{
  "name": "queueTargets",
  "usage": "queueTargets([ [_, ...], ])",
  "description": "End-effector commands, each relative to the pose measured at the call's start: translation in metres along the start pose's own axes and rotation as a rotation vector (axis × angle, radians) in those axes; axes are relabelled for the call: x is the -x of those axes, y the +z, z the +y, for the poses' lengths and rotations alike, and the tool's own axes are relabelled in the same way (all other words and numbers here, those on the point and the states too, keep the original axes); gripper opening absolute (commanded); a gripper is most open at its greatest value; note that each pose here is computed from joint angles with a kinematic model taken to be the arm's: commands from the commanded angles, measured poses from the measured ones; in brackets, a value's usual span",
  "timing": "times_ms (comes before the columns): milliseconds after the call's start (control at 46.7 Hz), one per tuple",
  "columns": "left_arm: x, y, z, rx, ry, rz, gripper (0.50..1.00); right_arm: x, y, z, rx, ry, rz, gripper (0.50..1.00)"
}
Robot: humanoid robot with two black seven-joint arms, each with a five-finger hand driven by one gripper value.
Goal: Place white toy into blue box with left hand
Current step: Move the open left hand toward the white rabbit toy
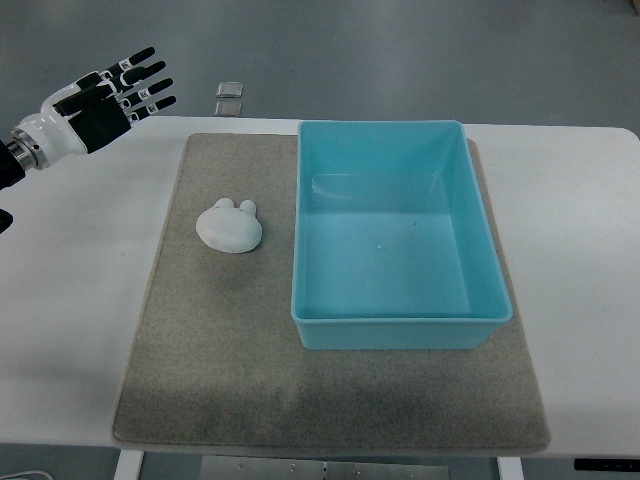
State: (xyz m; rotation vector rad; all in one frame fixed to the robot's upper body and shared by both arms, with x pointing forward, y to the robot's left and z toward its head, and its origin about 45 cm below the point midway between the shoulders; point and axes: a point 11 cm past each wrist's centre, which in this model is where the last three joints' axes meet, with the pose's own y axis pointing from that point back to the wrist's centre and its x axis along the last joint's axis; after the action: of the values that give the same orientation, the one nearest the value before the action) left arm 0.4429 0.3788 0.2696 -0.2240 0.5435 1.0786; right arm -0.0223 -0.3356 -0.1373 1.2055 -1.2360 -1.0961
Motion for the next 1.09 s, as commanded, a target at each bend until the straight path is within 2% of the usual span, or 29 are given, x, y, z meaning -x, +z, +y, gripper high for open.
queueTargets([
  [0, 0.001, -0.001, -0.001, -0.001, -0.004, 0.000, 1.000, 0.000, 0.000, 0.000, 0.000, -0.001, 0.000, 0.936],
  [578, 0.008, 0.013, -0.006, 0.020, -0.019, -0.028, 0.999, 0.000, 0.000, 0.000, 0.000, 0.000, 0.000, 0.936],
  [749, 0.009, 0.013, -0.006, -0.043, -0.025, -0.218, 0.999, 0.000, 0.000, 0.000, 0.000, 0.000, 0.000, 0.936],
  [921, 0.013, 0.018, -0.006, -0.045, -0.052, -0.393, 0.996, 0.000, 0.000, 0.000, 0.000, 0.000, 0.000, 0.936],
  [1071, 0.014, 0.016, -0.004, -0.096, -0.074, -0.559, 0.996, 0.000, 0.000, 0.000, 0.000, 0.000, 0.000, 0.936],
])
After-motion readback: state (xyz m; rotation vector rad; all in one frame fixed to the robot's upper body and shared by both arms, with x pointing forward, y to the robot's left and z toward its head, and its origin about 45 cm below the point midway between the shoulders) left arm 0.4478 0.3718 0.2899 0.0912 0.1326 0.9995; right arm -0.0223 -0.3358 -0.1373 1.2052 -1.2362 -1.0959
